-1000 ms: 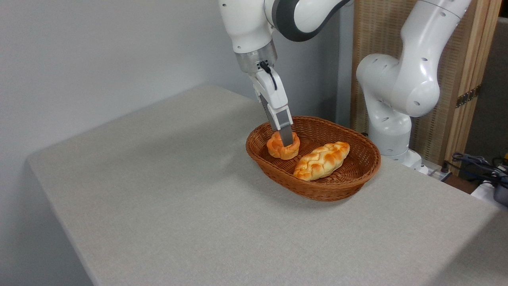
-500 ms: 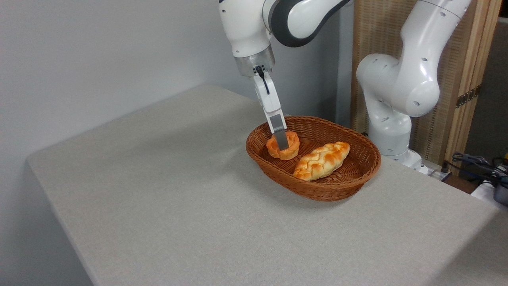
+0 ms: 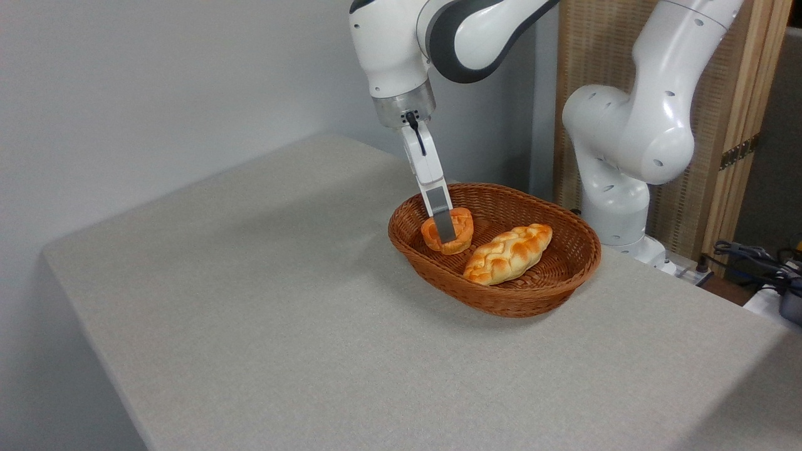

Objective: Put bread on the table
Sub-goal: 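Close the gripper around the round orange bun, then lift the bun out of the basket and carry it onto the table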

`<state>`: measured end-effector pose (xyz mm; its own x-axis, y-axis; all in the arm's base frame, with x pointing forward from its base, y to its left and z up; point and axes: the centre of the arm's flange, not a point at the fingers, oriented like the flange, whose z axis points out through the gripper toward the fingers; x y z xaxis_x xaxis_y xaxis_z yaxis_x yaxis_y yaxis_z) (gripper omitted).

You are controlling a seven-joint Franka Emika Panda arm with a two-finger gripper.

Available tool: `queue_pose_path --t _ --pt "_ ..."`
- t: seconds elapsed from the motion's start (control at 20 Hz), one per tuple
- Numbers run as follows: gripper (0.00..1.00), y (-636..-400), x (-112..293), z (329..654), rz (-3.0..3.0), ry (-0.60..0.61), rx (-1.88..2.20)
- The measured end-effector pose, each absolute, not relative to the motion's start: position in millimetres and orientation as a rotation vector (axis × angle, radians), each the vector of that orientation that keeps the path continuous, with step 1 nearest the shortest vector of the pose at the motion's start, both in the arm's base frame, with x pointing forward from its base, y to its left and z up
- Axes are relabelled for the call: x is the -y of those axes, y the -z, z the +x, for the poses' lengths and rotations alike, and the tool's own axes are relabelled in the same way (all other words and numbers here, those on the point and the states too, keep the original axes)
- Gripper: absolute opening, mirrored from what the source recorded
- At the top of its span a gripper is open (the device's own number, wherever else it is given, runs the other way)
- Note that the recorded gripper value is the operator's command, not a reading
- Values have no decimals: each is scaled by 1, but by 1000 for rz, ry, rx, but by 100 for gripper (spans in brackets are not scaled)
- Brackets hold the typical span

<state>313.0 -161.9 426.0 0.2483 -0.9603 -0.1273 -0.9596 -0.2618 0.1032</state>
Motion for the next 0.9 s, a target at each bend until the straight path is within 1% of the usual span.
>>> queue_pose_path --t 0.15,0.35,0.45,0.65,0.75,0.8,0.9 --pt "28 -426 161 313 2473 257 1912" --pt "28 -426 158 315 2394 270 2043" --pt "25 -427 157 315 2383 271 2059" --pt "26 -431 157 317 2386 259 2057" --pt "26 -444 155 320 2391 257 2045" --pt "27 -455 150 325 2399 247 2022" --pt "28 -486 132 340 2413 193 1964"
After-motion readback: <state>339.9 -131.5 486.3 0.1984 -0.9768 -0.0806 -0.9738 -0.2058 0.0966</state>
